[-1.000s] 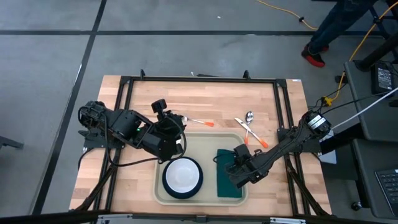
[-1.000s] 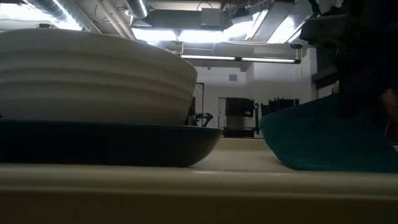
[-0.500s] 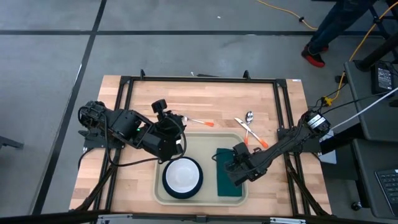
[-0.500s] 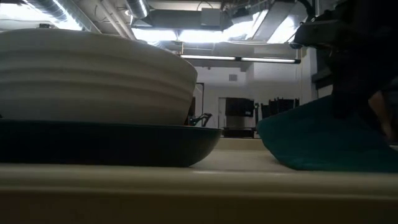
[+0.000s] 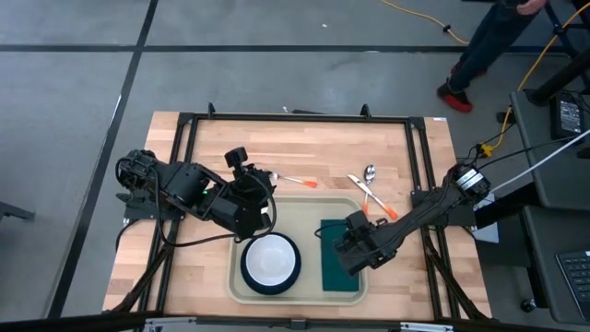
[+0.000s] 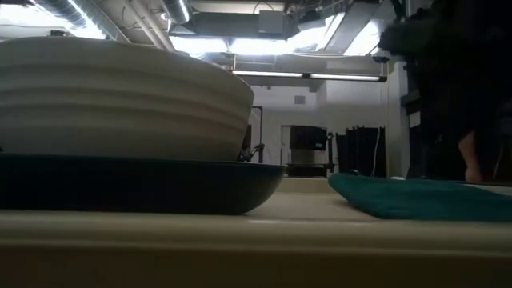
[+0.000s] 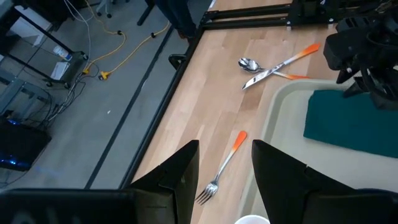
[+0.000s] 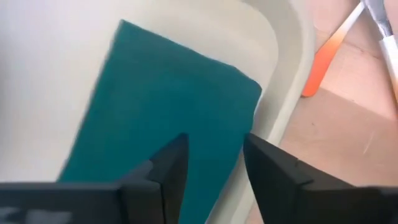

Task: Set up tray
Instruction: Put the orange knife on top of the dark green napkin

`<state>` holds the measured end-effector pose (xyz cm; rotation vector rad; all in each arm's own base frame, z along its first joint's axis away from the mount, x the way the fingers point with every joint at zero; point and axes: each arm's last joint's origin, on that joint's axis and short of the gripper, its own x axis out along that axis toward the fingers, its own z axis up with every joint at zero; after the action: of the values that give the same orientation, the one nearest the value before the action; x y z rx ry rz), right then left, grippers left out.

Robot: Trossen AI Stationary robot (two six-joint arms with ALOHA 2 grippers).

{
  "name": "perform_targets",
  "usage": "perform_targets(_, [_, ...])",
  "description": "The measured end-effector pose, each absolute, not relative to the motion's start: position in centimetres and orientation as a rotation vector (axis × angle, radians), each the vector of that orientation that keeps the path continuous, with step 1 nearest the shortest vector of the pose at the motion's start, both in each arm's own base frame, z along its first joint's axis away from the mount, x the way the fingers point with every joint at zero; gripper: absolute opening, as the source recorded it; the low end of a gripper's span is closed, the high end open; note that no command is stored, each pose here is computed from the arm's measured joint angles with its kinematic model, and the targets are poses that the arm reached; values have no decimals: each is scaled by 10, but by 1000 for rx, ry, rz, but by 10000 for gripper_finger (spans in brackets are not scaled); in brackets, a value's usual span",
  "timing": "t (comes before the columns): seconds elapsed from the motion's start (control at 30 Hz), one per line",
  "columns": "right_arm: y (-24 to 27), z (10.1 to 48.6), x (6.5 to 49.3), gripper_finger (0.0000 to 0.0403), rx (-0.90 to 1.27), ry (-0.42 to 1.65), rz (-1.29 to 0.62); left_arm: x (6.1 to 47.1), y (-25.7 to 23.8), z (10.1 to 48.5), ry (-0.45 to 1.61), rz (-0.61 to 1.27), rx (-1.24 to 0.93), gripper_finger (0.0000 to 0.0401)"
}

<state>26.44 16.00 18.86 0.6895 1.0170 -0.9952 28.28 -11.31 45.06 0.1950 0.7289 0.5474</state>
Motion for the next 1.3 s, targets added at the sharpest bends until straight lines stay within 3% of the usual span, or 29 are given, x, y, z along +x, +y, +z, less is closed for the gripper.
perform_targets(0.13, [156, 215, 261, 173, 673, 948, -990, 283, -113, 451, 729, 548, 195, 143])
perform_targets(0.27, [148, 264, 250, 174, 623, 817, -983, 283, -113, 451, 727, 549, 197, 143])
perform_targets(0.43, [141, 329, 220, 174, 550, 644, -930, 283, -113, 451, 736, 534, 219, 143])
perform_targets(0.57, [138, 357, 199, 174, 505, 550, -864, 287, -111, 451, 751, 488, 214, 143])
perform_targets(0.93, [120, 360, 171, 174, 375, 500, -802, 313, -88, 457, 679, 474, 166, 143])
perform_targets(1.3, [66, 337, 142, 174, 342, 738, -856, 345, -51, 471, 492, 485, 78, 143])
